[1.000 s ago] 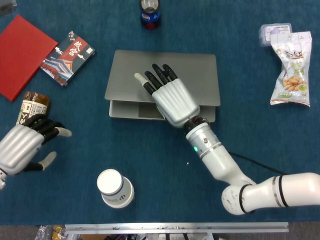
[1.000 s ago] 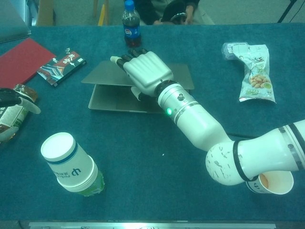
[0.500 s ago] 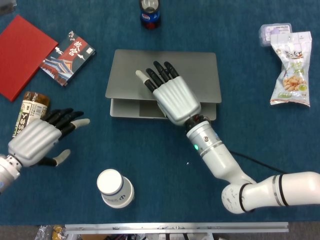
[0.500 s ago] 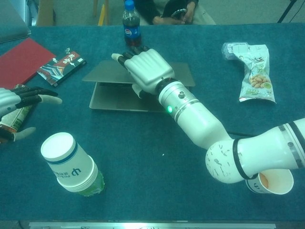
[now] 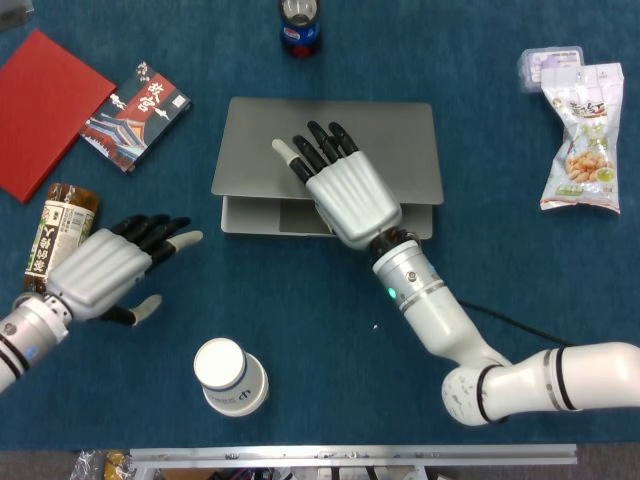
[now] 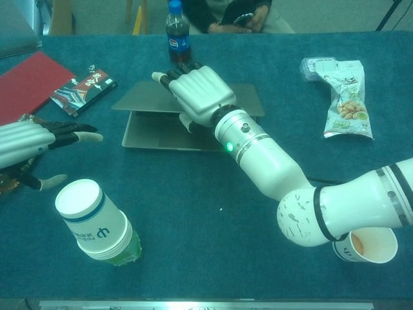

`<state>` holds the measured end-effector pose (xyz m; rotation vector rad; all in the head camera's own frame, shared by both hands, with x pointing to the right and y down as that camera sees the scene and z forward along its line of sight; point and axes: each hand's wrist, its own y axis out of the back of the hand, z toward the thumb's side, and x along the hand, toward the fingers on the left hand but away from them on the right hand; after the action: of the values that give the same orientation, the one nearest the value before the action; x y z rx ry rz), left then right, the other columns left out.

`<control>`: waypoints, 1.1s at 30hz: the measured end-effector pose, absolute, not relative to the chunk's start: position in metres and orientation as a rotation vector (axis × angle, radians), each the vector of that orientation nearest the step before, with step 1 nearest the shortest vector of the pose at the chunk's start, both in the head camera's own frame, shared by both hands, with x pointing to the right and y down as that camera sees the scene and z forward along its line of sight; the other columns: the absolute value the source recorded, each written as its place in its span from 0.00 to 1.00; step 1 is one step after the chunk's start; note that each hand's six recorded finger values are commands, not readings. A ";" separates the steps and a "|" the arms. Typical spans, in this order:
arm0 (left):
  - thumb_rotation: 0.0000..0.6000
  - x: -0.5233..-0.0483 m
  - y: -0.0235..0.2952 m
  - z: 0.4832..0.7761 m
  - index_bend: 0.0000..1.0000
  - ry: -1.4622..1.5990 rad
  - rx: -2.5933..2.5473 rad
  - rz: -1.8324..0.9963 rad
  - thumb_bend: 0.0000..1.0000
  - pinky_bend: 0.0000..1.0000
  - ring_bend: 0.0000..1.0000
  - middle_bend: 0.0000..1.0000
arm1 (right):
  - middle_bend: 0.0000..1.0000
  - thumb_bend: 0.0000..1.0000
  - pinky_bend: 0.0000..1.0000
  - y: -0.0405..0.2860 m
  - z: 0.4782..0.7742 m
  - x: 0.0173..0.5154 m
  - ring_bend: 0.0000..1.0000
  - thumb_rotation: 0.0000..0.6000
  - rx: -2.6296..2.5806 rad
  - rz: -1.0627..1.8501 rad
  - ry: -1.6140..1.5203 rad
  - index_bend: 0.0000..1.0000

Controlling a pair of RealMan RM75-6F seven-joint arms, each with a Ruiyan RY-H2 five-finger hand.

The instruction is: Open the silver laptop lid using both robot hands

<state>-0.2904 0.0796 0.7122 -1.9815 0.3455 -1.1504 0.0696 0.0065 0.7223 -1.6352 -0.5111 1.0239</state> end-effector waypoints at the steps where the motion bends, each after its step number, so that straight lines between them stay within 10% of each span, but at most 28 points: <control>1: 0.84 -0.288 0.078 0.713 0.05 0.339 -1.980 -1.150 0.42 0.08 0.00 0.00 | 0.15 0.44 0.12 0.006 0.722 0.069 0.01 1.00 -1.636 1.023 -0.511 0.09; 33: 0.84 -0.238 0.056 0.752 0.05 0.193 -1.986 -1.168 0.42 0.08 0.00 0.00 | 0.15 0.44 0.12 0.005 0.726 0.066 0.01 1.00 -1.635 1.030 -0.505 0.09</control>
<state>-0.2381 0.0557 0.7518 -1.9863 0.1934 -1.1676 0.0660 0.0048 0.7261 -1.6350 -0.5054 1.0301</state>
